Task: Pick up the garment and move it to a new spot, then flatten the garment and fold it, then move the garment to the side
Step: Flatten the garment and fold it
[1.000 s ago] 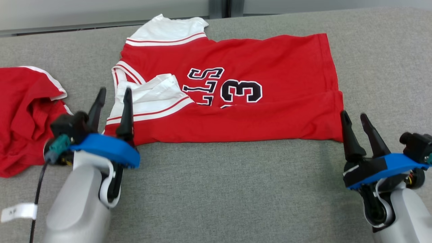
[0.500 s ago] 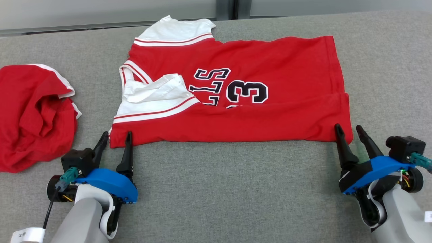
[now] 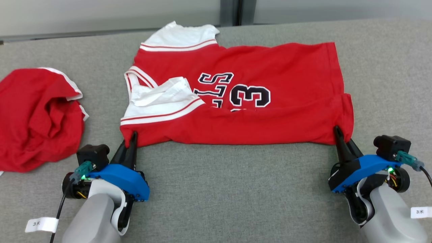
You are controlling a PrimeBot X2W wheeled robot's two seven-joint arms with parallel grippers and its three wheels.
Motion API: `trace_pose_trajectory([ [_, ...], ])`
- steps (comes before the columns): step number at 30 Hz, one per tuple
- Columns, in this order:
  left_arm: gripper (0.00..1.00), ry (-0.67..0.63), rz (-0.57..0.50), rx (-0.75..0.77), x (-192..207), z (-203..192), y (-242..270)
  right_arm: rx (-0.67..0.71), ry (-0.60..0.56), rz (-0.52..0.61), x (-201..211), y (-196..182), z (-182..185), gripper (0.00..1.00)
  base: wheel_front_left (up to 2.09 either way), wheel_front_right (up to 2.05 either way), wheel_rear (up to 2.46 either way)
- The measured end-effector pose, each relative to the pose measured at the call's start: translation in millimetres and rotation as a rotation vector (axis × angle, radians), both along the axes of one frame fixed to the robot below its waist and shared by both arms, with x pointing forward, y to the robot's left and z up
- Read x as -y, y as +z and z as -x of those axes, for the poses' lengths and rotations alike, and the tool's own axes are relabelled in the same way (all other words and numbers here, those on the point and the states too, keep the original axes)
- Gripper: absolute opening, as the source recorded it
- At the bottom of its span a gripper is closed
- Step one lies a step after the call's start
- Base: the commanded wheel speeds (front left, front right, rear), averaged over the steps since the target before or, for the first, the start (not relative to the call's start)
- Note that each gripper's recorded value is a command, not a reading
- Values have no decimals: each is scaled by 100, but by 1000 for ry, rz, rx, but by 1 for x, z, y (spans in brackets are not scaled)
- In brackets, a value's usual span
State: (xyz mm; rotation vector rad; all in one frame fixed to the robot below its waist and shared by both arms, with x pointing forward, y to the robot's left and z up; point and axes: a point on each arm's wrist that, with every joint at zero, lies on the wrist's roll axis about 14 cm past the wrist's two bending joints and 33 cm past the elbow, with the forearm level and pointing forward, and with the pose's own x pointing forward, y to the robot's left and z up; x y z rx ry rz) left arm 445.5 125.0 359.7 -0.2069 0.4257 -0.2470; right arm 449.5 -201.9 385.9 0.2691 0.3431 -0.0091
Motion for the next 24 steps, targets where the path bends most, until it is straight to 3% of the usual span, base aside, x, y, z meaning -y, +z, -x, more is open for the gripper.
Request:
trace_pose_trajectory([
  [7,0,36,46,46,-3,19,20,51,-17,-42,-2,16,15,0,0,0,0],
  [11,0,66,81,72,-7,50,30,66,-29,-55,3,21,40,0,0,0,0],
  [24,0,133,107,70,-7,110,35,-41,-41,-91,7,10,105,0,0,0,0],
])
